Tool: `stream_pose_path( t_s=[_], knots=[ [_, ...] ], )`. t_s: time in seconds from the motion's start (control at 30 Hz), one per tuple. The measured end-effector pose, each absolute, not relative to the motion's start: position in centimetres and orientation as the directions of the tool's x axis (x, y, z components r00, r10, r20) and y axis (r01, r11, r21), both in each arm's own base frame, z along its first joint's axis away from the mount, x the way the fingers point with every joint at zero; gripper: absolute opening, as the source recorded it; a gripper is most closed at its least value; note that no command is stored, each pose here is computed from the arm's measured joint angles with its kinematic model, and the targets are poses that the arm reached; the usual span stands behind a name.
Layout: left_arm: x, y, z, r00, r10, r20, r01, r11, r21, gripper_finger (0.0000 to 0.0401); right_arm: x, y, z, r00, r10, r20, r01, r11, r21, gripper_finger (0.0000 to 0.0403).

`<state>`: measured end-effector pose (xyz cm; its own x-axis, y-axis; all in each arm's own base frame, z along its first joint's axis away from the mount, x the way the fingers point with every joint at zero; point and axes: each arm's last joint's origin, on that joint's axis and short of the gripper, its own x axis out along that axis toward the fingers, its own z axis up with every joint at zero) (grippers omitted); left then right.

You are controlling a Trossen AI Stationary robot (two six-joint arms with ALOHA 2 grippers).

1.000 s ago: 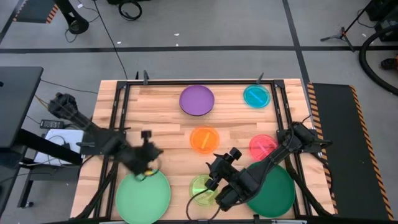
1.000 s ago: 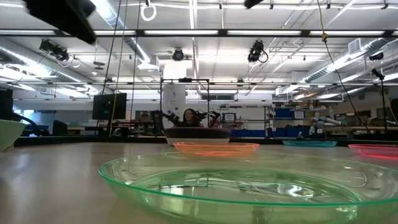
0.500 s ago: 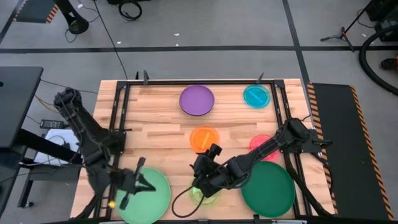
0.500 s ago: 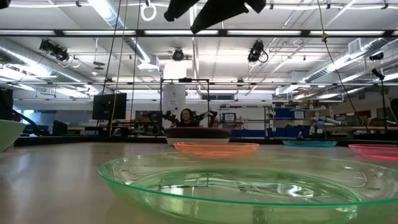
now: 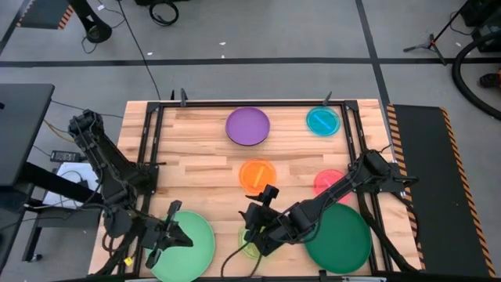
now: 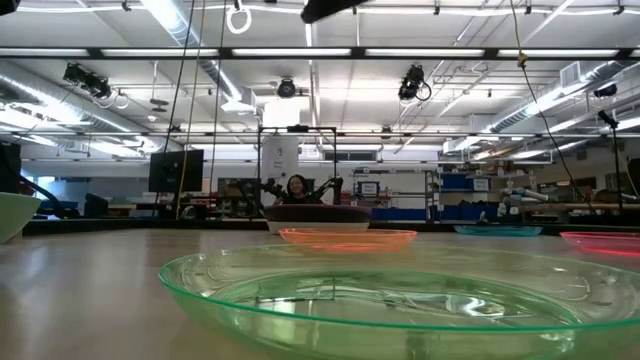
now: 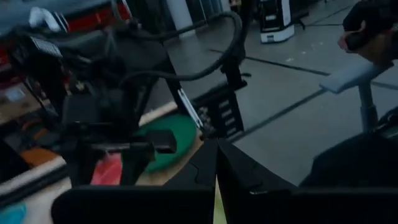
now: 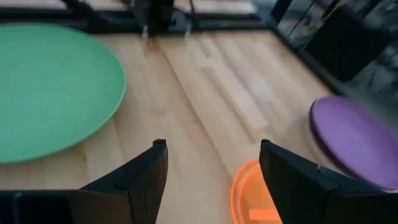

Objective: Stack plastic plates
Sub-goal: Stack the stacked plates on top of the dark green plate

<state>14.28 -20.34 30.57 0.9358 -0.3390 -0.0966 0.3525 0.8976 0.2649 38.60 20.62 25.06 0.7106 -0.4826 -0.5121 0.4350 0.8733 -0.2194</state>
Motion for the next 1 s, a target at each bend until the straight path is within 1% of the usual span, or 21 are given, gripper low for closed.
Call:
stream_pose_path(
  t_s=[0.07, 0.13, 0.3, 0.47, 0.57, 0.73, 0.87, 1.0],
  knots=[
    [14.3, -20.3, 30.3, 0.934, -0.337, -0.118, 0.356, 0.898, 0.257, 0.0016, 39.0, 19.4, 24.2, 0.686, -0.491, -0.538, 0.441, 0.868, -0.23, 0.0259],
    [14.3, -20.3, 30.2, 0.934, -0.335, -0.125, 0.357, 0.898, 0.258, 0.0016, 39.4, 17.5, 23.0, 0.644, -0.527, -0.554, 0.461, 0.846, -0.269, 0.0259],
    [14.2, -20.3, 30.0, 0.931, -0.336, -0.144, 0.359, 0.912, 0.196, 0.0016, 40.2, 11.7, 19.8, 0.521, -0.604, -0.603, 0.518, 0.786, -0.339, 0.0259],
    [13.6, -20.6, 29.6, 0.917, -0.353, -0.184, 0.38, 0.915, 0.135, 0.0016, 41.1, 5.8, 17.8, 0.45, -0.613, -0.649, 0.511, 0.773, -0.376, 0.0263],
    [13.2, -20.9, 29.4, 0.909, -0.369, -0.194, 0.393, 0.913, 0.106, 0.0016, 41.8, 2.6, 17.2, 0.462, -0.606, -0.647, 0.504, 0.78, -0.371, 0.0263],
    [12.8, -21.4, 29.0, 0.898, -0.387, -0.208, 0.405, 0.913, 0.05, 0.0016, 42.9, -1.6, 17.8, 0.518, -0.592, -0.617, 0.52, 0.791, -0.322, 0.0263],
    [12.8, -21.7, 28.5, 0.892, -0.385, -0.235, 0.411, 0.909, 0.067, 0.0016, 43.6, -3.3, 18.4, 0.566, -0.597, -0.569, 0.546, 0.788, -0.284, 0.0263],
    [12.8, -21.7, 28.2, 0.888, -0.376, -0.263, 0.405, 0.912, 0.065, 0.0016, 43.6, -4.8, 18.5, 0.583, -0.574, -0.575, 0.563, 0.796, -0.225, 0.0263]
  ],
)
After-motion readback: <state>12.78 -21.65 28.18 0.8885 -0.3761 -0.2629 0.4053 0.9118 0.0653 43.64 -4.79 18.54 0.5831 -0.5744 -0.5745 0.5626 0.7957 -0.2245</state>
